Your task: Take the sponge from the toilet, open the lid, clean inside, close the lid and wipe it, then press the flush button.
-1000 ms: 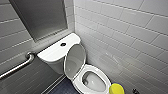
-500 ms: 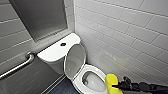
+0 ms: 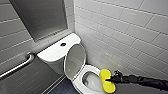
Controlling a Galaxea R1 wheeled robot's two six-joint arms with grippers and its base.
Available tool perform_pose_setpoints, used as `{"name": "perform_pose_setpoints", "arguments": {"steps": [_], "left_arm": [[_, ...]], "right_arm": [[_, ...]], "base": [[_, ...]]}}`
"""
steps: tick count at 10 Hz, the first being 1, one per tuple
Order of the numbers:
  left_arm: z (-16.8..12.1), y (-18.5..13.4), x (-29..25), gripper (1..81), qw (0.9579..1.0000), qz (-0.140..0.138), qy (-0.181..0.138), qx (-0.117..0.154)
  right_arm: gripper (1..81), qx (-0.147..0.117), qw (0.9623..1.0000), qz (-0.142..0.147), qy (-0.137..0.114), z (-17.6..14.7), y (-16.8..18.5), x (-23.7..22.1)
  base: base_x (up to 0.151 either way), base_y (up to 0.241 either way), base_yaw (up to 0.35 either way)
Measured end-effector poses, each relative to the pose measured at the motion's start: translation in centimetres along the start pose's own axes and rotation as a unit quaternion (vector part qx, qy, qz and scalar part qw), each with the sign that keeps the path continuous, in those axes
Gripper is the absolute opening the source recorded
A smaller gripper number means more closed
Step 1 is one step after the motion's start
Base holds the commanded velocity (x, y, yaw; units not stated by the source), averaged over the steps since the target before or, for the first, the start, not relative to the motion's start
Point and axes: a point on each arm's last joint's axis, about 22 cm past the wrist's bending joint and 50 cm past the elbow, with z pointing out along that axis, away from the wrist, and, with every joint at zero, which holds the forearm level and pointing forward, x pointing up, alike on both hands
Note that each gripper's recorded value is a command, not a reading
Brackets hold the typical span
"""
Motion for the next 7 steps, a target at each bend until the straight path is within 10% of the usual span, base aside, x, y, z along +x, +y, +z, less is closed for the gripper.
{"name": "perform_pose_setpoints", "arguments": {"steps": [7], "left_arm": [[2.1,-0.4,-2.8,81.1,0.9989,-0.023,-0.039,-0.011]], "right_arm": [[1.0,0.006,0.9989,0.007,-0.047,9.4,1.1,0.1]], "base": [[0.0,0.0,0.0]]}}
